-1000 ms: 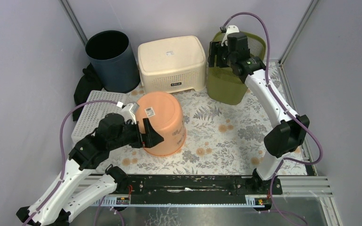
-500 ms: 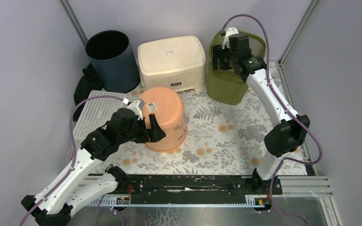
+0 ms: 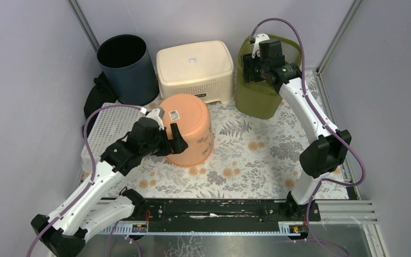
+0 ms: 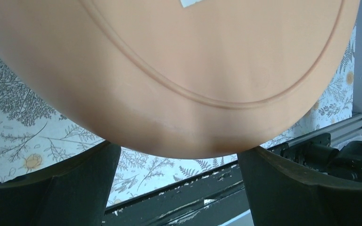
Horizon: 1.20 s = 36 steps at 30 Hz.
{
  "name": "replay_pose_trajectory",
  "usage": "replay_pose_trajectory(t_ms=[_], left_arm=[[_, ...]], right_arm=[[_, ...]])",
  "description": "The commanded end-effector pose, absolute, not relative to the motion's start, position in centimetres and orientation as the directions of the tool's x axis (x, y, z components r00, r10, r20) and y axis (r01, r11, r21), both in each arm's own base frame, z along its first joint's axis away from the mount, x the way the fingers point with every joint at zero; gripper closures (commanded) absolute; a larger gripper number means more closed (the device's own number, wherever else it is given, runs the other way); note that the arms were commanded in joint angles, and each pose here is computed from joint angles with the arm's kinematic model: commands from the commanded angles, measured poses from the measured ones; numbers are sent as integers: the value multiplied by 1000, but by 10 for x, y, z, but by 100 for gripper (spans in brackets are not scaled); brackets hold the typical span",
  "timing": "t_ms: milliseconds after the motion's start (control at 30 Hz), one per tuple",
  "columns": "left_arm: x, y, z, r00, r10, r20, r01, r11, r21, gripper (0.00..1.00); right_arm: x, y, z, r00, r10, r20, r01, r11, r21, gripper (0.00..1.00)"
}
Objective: Turn the large container upside down
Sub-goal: Move the container to the center of the board.
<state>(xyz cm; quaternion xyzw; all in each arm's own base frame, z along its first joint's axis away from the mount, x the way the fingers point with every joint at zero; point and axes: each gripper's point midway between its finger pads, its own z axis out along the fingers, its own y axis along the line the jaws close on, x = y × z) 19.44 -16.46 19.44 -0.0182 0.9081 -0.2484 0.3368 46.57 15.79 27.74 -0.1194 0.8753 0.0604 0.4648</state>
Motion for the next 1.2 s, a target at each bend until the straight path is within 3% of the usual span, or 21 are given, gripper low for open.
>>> replay_pose_trajectory(t_ms=[0, 267, 400, 667, 1167], left_arm=[[222, -178, 210, -713, -223, -665, 181, 858, -481, 0], [241, -183, 211, -700, -226, -678, 176, 865, -469, 0], [244, -184, 211, -701, -231, -674, 172, 863, -474, 0], [243, -186, 223, -690, -238, -683, 192, 850, -490, 0], [266, -216, 197, -725, -188, -663, 246, 828, -504, 0]], right_arm=[[469, 143, 292, -529, -148, -836, -211, 977, -40, 36], [455, 142, 300, -544, -130, -829, -211, 977, -14, 62], [446, 138, 307, -546, -125, -828, -205, 979, -12, 68], [414, 137, 324, -565, -75, -822, -208, 977, 54, 73], [323, 129, 318, -619, -15, -785, -229, 960, 162, 76]])
